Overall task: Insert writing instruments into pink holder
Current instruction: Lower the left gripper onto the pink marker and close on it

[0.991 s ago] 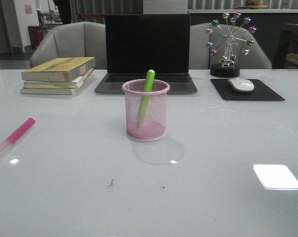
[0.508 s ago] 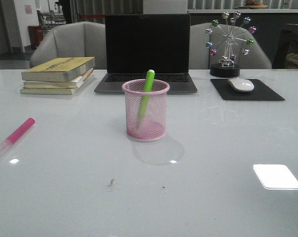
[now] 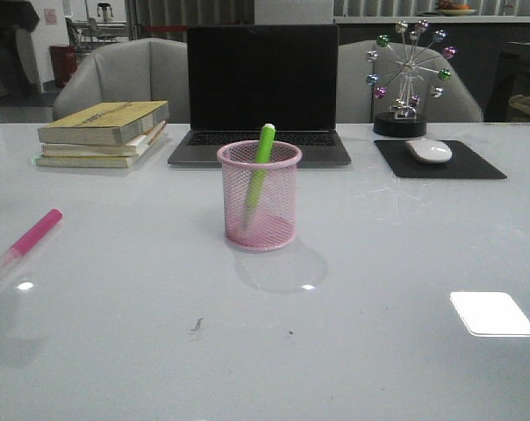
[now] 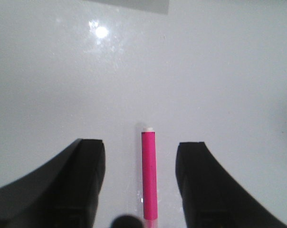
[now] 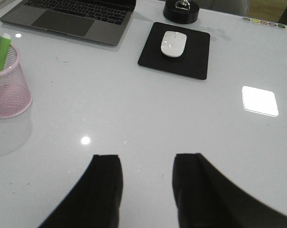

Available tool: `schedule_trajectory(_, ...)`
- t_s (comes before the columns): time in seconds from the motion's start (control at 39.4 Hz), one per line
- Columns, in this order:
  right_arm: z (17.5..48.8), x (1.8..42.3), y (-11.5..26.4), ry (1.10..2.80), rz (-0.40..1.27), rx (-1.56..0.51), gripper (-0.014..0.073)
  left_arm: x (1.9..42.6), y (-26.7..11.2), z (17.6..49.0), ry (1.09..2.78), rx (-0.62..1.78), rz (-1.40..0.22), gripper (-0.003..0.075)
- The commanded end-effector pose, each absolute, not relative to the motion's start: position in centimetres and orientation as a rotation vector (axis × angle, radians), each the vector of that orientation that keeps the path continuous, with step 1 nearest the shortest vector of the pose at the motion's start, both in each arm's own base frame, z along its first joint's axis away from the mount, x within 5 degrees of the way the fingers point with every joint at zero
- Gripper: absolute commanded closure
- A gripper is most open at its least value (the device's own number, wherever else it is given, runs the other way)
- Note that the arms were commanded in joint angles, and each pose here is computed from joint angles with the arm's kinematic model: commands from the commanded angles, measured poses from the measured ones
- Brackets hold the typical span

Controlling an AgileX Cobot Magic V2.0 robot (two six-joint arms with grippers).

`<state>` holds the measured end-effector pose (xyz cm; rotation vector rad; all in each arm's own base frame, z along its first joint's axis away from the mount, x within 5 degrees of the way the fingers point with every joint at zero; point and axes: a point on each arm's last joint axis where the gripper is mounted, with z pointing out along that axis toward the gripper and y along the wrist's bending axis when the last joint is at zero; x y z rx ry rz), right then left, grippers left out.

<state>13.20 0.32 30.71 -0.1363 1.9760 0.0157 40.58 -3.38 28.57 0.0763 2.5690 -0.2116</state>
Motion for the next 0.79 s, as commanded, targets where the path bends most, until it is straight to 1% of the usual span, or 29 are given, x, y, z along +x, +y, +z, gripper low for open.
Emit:
schedule_trajectory(0.0, 32.3, 13.4, 0.0, 1.876, -0.023, -0.118, 0.0207, 40.8, -4.8, 30.1, 2.505, 0.120, -0.245, 0.0318)
schedule_trajectory(0.18, 32.3, 13.4, 0.0, 1.876, -0.023, -0.118, 0.0207, 41.6, -6.9, 27.4, 2.566, 0.180, -0.260, 0.0318)
schedule_trajectory(0.36, 32.3, 13.4, 0.0, 1.876, -0.023, -0.118, 0.0207, 42.1, -7.9, 25.4, 2.611, 0.211, -0.262, 0.0318)
schedule_trajectory(0.61, 32.3, 13.4, 0.0, 1.876, -0.023, -0.118, 0.0207, 42.6, -7.7, 23.6, 2.660, 0.229, -0.229, 0.0318)
schedule_trajectory(0.76, 32.3, 13.4, 0.0, 1.876, -0.023, -0.118, 0.0207, 42.7, -7.6, 23.4, 2.662, 0.251, -0.191, 0.0318)
